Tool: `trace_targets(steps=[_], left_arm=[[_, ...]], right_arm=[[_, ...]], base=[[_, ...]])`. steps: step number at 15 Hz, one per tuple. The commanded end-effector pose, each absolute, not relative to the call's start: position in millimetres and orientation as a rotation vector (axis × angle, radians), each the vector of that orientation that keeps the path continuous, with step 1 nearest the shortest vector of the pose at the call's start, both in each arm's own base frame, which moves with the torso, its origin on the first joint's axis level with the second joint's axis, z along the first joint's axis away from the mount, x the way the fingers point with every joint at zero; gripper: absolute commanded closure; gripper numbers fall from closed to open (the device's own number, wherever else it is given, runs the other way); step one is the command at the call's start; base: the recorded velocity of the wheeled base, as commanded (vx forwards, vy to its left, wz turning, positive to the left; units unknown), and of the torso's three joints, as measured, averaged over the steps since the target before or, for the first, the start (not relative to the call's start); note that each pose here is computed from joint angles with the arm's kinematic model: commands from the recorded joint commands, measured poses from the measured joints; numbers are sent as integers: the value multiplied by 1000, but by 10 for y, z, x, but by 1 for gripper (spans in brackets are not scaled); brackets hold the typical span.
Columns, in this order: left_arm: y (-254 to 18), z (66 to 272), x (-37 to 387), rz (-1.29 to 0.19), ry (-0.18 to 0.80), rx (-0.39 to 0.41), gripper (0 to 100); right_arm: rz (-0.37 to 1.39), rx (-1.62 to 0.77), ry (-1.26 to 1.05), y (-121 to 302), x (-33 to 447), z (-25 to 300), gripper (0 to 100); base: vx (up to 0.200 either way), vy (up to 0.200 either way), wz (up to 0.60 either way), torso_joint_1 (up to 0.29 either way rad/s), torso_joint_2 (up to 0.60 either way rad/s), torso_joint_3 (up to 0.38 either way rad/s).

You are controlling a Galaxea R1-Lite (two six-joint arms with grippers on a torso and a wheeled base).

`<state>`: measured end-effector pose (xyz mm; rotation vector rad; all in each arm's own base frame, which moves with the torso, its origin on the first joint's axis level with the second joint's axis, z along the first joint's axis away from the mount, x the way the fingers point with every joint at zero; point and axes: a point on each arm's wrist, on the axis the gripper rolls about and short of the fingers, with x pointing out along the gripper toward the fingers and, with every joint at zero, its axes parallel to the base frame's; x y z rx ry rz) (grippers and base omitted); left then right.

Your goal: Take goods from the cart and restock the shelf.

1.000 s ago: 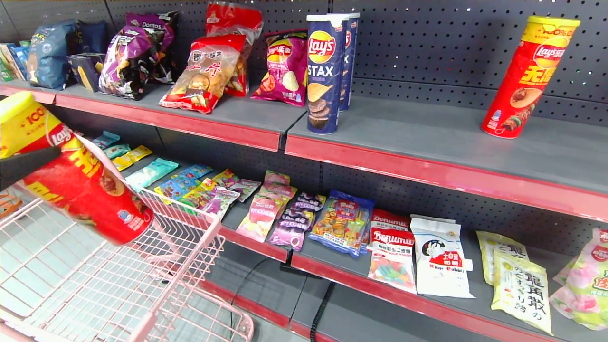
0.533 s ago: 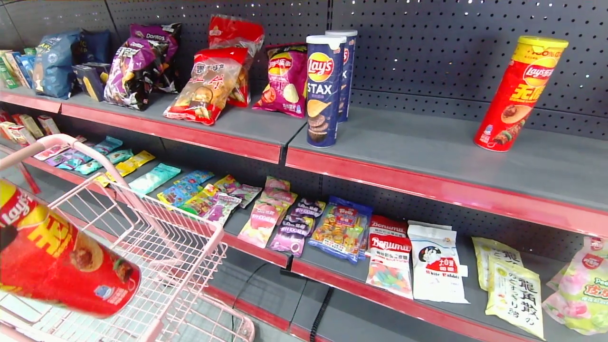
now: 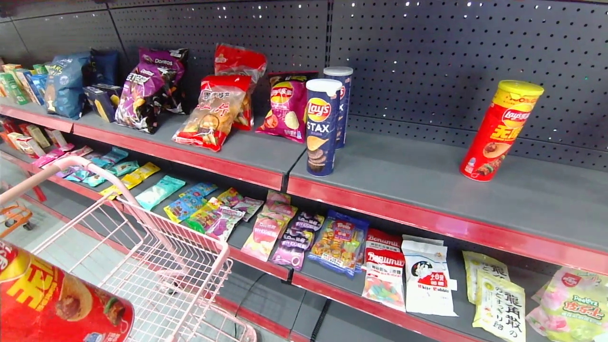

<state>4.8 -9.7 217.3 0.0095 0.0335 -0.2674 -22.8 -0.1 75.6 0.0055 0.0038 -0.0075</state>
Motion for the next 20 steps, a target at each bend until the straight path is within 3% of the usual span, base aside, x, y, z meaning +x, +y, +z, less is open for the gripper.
trace_targets(steps=[1,10,14,20], left_arm=[[-84,2171,53,-204,35,10,100],[-63,2136,95,-153,54,87,100],[-73,2148,40,-140,25,144,100],[-73,2148,37,-137,23,146,100]], right_arm=[[-8,6,6,-1,-227,755,0],[-8,6,6,-1,-227,755,0],[-6,6,6,-1,-227,750,0],[-6,6,6,-1,-227,750,0]], base=[[0,0,-600,110,-354,-144],[0,0,-600,13,-10,-18],[0,0,0,0,0,0],[200,0,0,0,-1,2]])
